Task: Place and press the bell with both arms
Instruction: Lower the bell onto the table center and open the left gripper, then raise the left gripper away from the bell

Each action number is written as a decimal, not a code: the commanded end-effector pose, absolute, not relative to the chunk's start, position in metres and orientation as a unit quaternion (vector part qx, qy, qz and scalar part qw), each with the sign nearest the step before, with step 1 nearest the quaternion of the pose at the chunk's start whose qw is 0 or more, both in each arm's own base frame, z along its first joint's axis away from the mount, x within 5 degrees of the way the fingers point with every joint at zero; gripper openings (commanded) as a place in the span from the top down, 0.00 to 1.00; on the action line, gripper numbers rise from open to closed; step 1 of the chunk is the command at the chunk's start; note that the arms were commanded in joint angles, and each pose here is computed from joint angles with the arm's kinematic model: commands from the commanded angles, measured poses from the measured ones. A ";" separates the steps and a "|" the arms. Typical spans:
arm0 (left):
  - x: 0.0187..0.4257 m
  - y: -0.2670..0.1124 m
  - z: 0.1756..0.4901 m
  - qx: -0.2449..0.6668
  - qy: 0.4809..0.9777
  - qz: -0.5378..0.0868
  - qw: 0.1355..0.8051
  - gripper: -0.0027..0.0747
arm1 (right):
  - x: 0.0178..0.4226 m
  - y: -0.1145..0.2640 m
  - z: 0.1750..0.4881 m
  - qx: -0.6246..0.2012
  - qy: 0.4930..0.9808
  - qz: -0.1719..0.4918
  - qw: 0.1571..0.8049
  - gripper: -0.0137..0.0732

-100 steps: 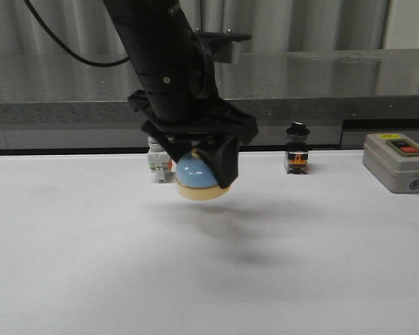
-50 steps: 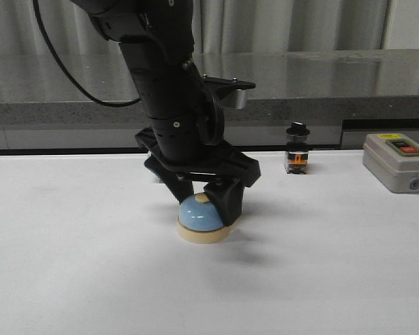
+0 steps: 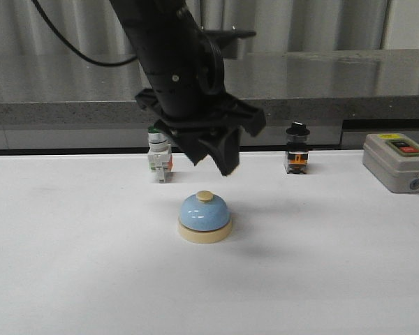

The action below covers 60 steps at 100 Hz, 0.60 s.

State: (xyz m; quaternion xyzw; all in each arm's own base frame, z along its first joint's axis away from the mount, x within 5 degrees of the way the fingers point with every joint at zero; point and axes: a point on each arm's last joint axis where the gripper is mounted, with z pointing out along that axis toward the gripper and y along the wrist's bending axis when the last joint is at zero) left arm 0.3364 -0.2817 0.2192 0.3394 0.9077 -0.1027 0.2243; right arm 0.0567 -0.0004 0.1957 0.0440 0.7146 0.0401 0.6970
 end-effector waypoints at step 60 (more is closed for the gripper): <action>0.366 -0.135 0.336 0.146 0.915 -0.104 0.361 0.99 | 0.056 -0.001 0.203 0.040 0.685 0.036 0.727 0.92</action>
